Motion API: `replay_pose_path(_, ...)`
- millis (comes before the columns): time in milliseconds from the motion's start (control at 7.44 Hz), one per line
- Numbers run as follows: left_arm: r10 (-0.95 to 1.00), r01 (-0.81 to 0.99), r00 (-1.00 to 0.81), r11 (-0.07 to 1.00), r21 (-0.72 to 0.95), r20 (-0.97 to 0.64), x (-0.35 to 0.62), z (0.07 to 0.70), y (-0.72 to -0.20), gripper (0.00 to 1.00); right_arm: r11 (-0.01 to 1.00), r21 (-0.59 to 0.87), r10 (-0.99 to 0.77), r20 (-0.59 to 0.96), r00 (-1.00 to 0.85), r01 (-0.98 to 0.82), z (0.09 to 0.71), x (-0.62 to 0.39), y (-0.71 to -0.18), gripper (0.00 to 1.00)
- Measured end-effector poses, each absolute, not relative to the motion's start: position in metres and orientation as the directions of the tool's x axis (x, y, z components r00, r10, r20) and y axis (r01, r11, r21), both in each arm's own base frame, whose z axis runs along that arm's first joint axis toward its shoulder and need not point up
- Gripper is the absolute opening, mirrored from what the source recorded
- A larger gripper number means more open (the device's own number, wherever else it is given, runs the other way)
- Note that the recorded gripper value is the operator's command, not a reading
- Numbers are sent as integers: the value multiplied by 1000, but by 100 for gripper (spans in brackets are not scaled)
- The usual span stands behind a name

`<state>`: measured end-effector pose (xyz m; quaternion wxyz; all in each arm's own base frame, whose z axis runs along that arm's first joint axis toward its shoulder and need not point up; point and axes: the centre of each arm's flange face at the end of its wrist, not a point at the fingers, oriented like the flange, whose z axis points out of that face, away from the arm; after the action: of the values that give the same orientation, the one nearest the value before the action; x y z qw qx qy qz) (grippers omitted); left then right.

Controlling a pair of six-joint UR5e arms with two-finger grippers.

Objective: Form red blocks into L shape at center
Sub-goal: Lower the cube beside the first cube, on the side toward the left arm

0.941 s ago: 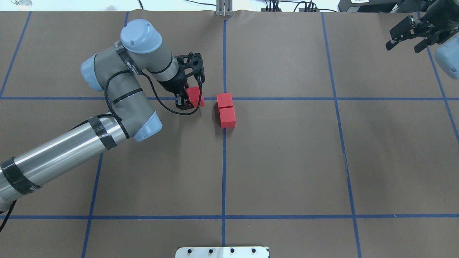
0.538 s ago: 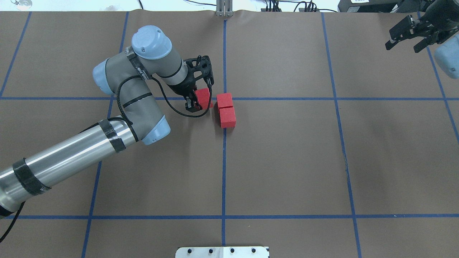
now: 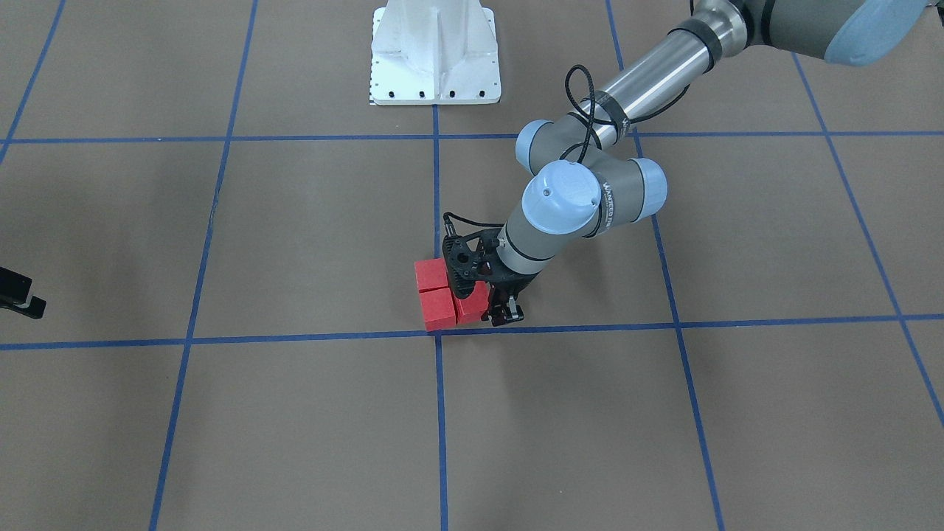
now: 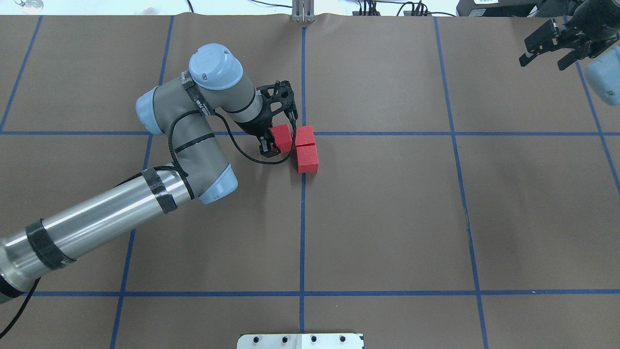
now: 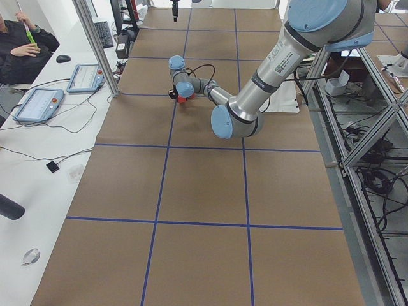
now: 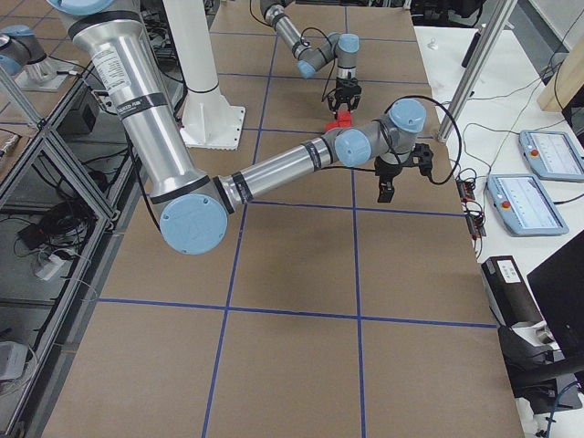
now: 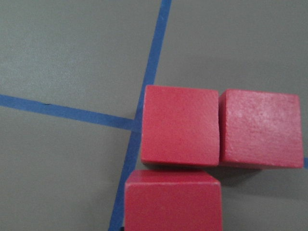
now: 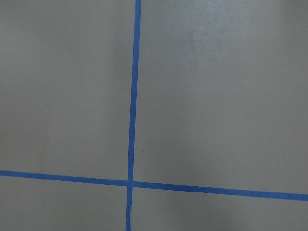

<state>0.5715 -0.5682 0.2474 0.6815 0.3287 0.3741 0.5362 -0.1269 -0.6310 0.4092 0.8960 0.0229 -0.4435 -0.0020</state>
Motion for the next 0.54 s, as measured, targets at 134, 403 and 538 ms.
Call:
replay_pose_path(134, 977, -487, 146, 209, 848, -157, 573, 249, -568, 0, 999, 43, -25, 795, 606, -15, 409, -128, -631, 99)
replay_pose_path(403, 977, -487, 146, 207, 849, -155, 573, 249, -568, 5, 999, 43, -26, 795, 607, -14, 408, -130, -631, 99)
replay_pose_path(538, 977, -487, 146, 207, 849, -154, 573, 249, -569, 11, 999, 42, -25, 795, 607, -14, 408, -130, -631, 99)
